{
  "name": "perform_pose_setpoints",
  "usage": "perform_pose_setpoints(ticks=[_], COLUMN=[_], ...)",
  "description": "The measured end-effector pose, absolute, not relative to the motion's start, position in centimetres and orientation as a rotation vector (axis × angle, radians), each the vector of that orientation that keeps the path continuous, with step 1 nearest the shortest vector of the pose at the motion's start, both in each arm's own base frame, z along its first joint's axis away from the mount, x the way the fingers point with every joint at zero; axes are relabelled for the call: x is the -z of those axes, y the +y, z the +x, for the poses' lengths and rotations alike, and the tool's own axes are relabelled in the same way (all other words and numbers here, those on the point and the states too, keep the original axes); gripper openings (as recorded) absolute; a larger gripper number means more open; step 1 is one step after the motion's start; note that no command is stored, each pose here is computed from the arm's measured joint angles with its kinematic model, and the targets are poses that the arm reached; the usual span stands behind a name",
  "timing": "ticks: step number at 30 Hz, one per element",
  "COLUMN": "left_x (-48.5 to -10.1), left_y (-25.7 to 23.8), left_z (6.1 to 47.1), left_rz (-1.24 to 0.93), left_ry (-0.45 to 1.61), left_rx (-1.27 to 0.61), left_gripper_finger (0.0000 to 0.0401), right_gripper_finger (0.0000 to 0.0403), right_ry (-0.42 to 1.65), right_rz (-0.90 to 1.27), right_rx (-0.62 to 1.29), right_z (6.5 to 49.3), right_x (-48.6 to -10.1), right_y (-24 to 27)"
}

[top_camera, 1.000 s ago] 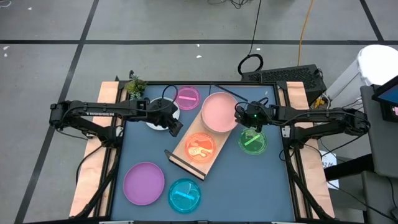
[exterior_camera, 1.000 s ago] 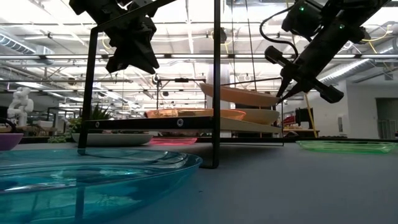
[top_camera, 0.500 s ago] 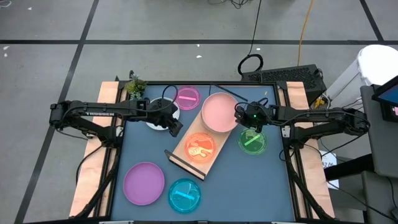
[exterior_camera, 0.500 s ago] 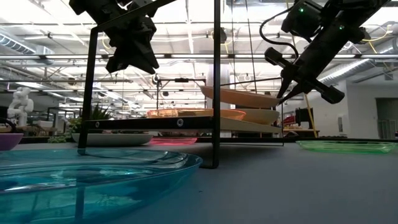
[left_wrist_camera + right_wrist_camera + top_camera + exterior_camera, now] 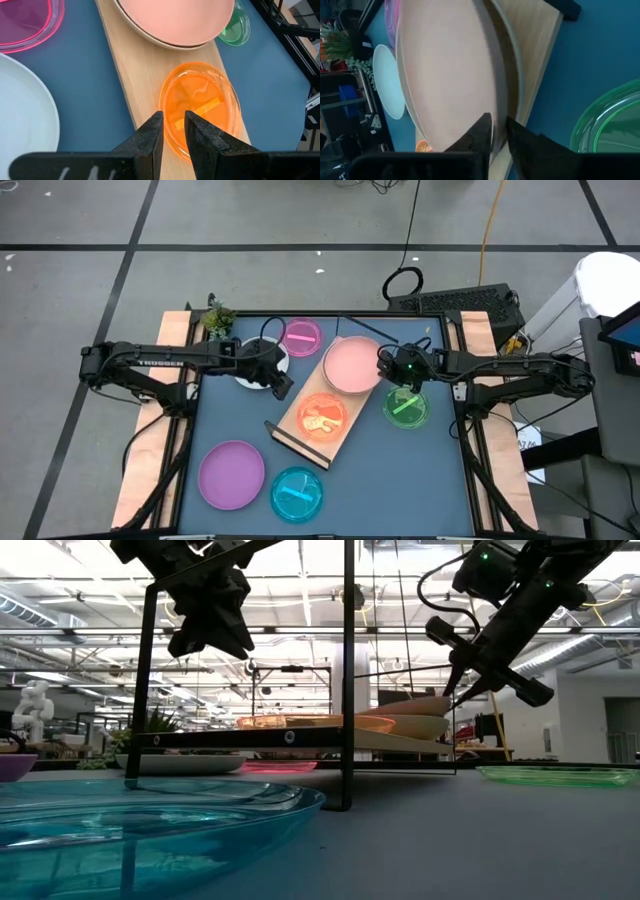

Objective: Place and stack plates onto a shelf
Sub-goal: Stack the light pink plate on top of the gray plate on the shelf

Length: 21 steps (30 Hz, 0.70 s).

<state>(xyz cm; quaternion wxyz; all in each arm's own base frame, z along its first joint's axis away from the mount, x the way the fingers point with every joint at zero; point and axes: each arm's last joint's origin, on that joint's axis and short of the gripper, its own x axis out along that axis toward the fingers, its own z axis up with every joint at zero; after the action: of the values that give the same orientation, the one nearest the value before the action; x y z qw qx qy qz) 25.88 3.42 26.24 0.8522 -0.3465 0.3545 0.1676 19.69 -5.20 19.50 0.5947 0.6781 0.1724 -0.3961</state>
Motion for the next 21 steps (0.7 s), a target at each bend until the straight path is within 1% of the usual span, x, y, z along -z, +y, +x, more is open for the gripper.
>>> perform_pose_setpoints(ticks=[5,10,13,16,21], left_x=[-26.2,-26.2,-26.2,-26.2,-26.2], left_y=[3.0,2.5,2.0,1.3,0.4], left_z=[25.9,25.9,25.9,26.0,26.0], left_rz=[-0.728,-0.747,-0.762,-0.774,-0.772], left_ry=[0.751,0.76,0.771,0.778,0.785], left_rx=[-0.342,-0.338,-0.332,-0.318,-0.298], left_gripper_finger=[0.0083,0.0083,0.0083,0.0083,0.0083], right_gripper_finger=[0.009,0.0112,0.0113,0.0107,0.0082], right_ry=[0.409,0.473,0.492,0.432,0.332], right_rz=[1.562,1.581,1.583,1.592,1.541], right_rx=[0.911,0.827,0.8,0.727,0.634], right_z=[19.7,19.7,19.1,18.7,19.1], right_x=[-19.5,-19.7,-20.2,-21.5,-24.9], right_y=[-5.2,-4.7,-4.4,-4.1,-4.0])
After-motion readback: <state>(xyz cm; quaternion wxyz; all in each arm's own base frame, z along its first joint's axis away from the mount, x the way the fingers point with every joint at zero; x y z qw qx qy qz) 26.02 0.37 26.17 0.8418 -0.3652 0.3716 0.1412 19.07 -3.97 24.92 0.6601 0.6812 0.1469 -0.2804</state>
